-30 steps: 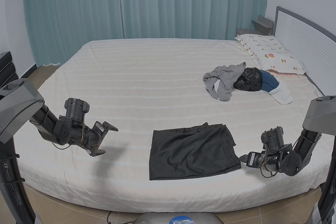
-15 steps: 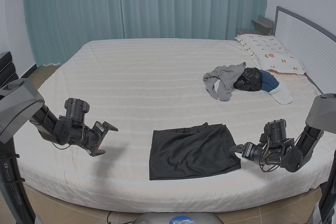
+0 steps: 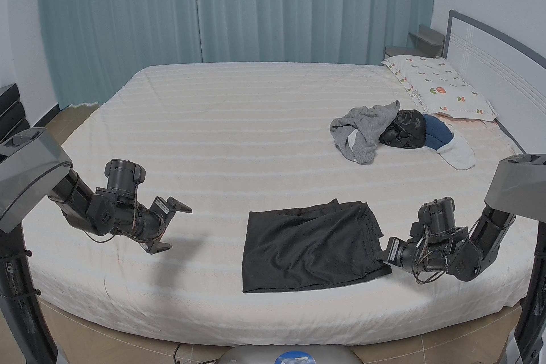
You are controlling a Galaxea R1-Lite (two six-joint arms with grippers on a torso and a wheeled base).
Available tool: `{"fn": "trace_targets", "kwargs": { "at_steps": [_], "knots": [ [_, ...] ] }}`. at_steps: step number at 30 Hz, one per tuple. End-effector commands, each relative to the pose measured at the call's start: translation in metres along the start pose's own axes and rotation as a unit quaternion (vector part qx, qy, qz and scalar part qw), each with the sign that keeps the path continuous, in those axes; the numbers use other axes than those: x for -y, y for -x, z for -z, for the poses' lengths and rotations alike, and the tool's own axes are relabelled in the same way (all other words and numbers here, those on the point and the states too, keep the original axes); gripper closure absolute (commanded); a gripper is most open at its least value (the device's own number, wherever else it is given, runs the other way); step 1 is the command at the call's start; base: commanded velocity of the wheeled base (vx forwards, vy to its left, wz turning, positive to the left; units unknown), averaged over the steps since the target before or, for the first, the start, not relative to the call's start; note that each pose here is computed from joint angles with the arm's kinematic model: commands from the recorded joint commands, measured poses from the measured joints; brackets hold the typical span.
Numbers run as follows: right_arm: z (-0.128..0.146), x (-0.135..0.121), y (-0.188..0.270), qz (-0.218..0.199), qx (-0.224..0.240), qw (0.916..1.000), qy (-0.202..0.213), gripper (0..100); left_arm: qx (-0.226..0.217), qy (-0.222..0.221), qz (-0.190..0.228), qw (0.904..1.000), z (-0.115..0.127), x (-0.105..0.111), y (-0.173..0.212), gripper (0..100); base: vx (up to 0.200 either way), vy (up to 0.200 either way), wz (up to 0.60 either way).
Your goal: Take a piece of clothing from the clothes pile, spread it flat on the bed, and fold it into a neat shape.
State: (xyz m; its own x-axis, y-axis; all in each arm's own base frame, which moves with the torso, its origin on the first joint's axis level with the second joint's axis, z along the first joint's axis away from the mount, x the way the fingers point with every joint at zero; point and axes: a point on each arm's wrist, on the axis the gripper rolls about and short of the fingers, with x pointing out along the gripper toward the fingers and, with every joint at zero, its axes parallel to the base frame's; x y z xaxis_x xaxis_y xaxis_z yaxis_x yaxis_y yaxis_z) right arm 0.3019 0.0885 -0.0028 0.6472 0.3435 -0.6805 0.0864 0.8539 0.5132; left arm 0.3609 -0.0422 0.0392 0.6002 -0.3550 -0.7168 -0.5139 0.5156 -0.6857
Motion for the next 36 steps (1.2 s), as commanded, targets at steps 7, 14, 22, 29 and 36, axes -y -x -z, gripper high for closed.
{"fn": "trace_targets", "kwargs": {
  "at_steps": [7,14,22,29,36],
  "knots": [
    [0.001,0.011,0.017,0.020,0.006,0.9997,0.008,100,-0.001,0.000,0.000,1.0000,0.000,-0.001,0.000,0,0.000,0.000,0.00],
    [0.000,0.019,0.020,0.031,0.006,0.9994,0.010,100,-0.001,0.000,0.000,1.0000,0.000,-0.001,0.000,0,0.000,0.000,0.00],
    [0.000,0.024,0.020,0.034,0.003,0.9993,0.017,0,-0.001,0.000,0.000,1.0000,0.000,-0.001,0.000,0,0.000,0.000,0.00],
    [-0.024,0.010,0.012,0.001,0.047,0.9988,0.011,0,-0.002,-0.001,-0.001,1.0000,0.001,0.000,0.000,0,0.000,0.000,0.00],
    [-0.048,0.005,-0.034,-0.025,0.062,0.9976,-0.018,0,-0.001,0.000,-0.002,1.0000,0.001,0.000,0.000,0,0.000,0.000,0.00]
  ]
}}
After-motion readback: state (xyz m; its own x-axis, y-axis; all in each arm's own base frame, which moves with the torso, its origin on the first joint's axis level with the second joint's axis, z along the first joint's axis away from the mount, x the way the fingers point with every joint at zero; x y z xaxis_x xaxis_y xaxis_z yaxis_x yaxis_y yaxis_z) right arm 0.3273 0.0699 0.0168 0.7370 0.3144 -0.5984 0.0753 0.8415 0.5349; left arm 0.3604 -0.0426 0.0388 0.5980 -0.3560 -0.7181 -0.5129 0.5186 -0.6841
